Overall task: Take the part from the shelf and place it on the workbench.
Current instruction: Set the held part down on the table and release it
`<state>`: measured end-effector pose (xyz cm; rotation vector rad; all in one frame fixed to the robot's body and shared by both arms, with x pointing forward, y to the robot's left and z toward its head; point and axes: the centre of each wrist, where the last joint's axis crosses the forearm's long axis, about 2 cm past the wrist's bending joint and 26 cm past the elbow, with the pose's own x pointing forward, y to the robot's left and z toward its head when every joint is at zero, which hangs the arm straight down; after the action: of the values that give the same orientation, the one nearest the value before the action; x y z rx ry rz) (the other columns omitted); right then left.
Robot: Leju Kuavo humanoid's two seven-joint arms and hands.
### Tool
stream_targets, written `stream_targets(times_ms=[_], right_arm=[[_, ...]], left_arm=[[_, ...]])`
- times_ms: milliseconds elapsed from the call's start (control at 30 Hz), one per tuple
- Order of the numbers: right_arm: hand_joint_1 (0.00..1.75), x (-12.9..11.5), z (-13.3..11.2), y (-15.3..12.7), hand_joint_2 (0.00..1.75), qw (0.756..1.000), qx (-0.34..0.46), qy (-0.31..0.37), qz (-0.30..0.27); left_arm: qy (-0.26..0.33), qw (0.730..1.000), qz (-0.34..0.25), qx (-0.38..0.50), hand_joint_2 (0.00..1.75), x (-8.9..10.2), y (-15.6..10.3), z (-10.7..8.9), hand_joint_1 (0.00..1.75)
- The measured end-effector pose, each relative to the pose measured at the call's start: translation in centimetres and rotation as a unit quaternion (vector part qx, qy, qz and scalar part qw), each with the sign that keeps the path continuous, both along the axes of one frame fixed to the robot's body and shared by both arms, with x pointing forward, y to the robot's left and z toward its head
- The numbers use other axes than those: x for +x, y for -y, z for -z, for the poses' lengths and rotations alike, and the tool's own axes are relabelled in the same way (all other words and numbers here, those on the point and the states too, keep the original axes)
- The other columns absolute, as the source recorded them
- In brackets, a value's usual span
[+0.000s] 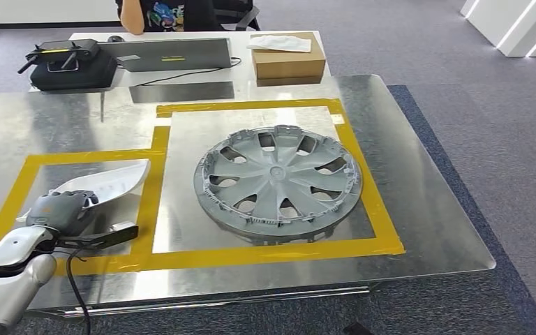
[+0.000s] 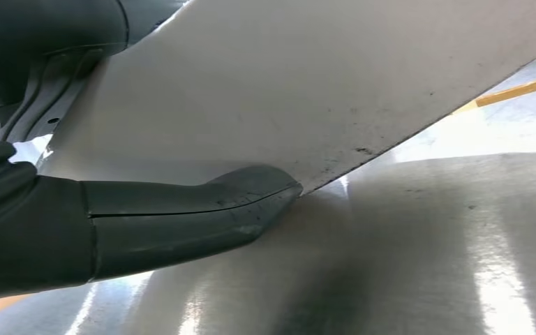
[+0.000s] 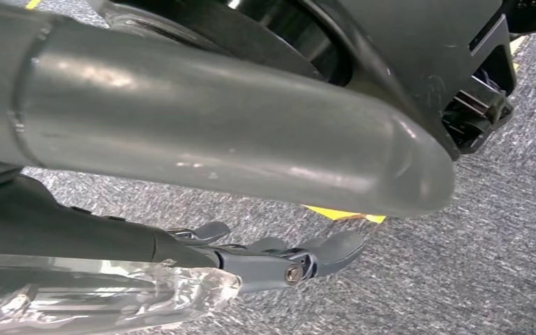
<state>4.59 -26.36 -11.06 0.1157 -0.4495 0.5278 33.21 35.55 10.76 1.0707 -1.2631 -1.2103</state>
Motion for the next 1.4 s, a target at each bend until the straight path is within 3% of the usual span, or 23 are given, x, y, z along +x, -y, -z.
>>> stream_targets(times_ms=[100,167,300,467,867,1133,1400], right_arm=[[0.0,0.0,0.0,0.0,0.0,1.0,0.0,0.0,0.0],[0.0,-0.1,0.0,0.0,0.0,1.0,0.0,0.0,0.0],[0.0,-0.1,0.0,0.1,0.0,1.0,-0.001,-0.001,0.0],[0.0,-0.1,0.0,0.2,0.0,1.0,-0.001,-0.001,0.0],[0.0,-1.0,0.1,0.2,0.0,1.0,-0.005,-0.006,0.001],[0.0,-1.1,0.1,0.2,0.0,1.0,-0.005,-0.006,0.002],[0.0,-1.3,0.1,0.2,0.0,1.0,-0.001,-0.001,0.002]], left_arm=[[-0.008,1.0,0.0,-0.009,1.75,0.0,0.2,0.1,0.0],[-0.019,1.0,0.003,-0.014,1.75,-0.1,0.5,0.3,0.0],[-0.034,0.999,0.005,-0.036,0.0,-0.2,0.8,0.5,0.0],[-0.024,0.998,-0.007,-0.057,0.0,-0.8,1.1,0.6,0.0],[0.044,0.999,-0.015,-0.006,0.0,-5.0,3.1,-0.7,0.0],[-0.01,0.996,0.015,-0.09,0.0,-5.5,2.8,-1.2,0.0],[0.065,0.99,0.059,-0.112,0.0,-7.6,4.0,-3.1,0.0]])
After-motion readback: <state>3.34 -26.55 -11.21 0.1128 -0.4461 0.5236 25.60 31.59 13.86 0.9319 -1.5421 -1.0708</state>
